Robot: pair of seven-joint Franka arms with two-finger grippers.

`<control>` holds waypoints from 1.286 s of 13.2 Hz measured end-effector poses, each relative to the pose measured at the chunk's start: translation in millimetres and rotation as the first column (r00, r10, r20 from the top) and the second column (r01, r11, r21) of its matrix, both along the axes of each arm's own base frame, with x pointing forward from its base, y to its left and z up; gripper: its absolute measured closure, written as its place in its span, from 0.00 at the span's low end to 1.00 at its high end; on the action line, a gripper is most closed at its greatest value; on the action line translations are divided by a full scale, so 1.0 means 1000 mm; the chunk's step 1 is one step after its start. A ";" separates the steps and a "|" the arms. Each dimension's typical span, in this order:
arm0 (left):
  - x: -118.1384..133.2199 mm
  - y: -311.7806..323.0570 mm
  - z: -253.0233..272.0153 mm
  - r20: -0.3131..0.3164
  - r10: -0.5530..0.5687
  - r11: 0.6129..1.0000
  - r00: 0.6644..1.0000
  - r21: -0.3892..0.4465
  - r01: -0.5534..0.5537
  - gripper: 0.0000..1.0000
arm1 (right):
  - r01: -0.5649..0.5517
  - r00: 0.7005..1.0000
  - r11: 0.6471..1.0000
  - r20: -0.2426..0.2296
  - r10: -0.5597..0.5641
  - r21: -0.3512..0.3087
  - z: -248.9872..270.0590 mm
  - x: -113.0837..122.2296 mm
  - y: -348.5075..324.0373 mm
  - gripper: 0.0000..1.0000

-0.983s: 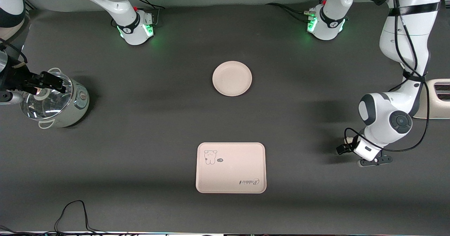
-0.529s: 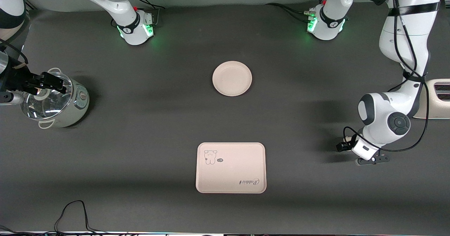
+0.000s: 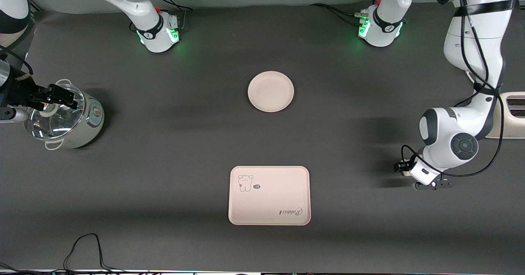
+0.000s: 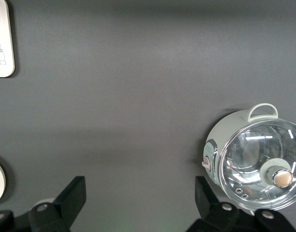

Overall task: Place bun in plate and plate on tray
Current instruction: 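Close the left gripper on the bun and lift it, then carry the bun with the left gripper over the white plate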

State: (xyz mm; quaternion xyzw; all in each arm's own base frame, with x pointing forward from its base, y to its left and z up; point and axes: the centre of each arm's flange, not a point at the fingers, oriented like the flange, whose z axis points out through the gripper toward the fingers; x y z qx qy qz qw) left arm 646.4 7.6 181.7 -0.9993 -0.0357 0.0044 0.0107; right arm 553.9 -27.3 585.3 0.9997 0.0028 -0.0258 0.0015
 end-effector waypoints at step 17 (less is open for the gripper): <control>-0.096 -0.186 0.311 -0.164 0.107 0.994 0.981 0.016 -0.106 0.86 | 0.000 1.000 1.000 0.001 0.000 0.000 0.000 0.000 0.000 0.00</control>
